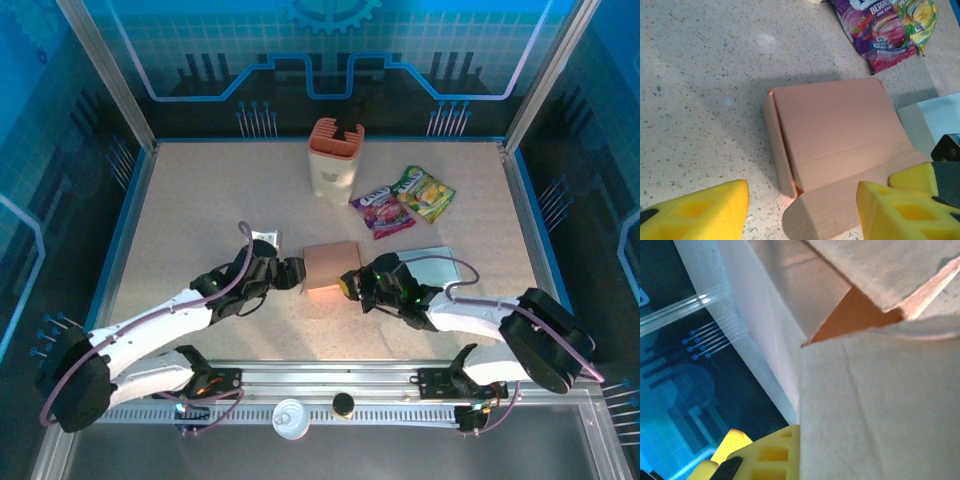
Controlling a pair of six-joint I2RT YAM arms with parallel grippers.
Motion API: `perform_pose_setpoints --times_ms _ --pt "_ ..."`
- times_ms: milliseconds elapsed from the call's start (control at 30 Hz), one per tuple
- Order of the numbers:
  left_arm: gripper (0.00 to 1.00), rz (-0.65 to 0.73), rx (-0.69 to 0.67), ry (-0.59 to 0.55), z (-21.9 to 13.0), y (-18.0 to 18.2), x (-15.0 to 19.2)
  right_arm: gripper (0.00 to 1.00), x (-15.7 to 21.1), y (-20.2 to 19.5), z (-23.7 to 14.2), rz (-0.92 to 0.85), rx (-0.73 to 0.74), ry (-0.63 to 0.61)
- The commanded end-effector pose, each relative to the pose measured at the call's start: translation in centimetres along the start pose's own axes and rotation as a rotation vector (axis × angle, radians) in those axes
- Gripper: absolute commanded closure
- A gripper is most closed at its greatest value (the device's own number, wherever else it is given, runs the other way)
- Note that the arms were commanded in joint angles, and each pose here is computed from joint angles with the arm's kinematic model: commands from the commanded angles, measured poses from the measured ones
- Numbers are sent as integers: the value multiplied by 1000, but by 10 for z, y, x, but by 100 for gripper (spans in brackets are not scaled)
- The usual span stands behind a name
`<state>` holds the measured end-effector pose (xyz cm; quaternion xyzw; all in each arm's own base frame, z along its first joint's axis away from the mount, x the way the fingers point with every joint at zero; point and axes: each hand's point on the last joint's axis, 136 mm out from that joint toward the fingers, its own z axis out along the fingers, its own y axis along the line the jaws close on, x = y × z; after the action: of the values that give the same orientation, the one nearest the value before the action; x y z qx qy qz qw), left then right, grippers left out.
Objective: Fold the paper box
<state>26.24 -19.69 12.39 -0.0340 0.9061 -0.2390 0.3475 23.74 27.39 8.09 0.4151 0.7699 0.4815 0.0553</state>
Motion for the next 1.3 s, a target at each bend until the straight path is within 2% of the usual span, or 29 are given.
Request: perform_pose_setpoints --times_ms 0,333,533,800,1000,1267 --pt "41 -30 1 41 10 8 15 100 11 -17 7 -45 27 66" --pt "45 -54 -26 92 37 27 39 79 11 -39 11 -122 81 86" --pt "52 -69 -18 83 48 35 43 58 4 -41 -4 -210 118 43" --pt "54 -78 20 58 50 27 36 36 -12 -32 -32 -331 134 -10" --pt "55 -103 43 27 41 23 29 30 -20 -24 -33 -348 70 34" --pt "56 -123 39 73 54 27 34 27 -15 -22 -23 -364 28 89"
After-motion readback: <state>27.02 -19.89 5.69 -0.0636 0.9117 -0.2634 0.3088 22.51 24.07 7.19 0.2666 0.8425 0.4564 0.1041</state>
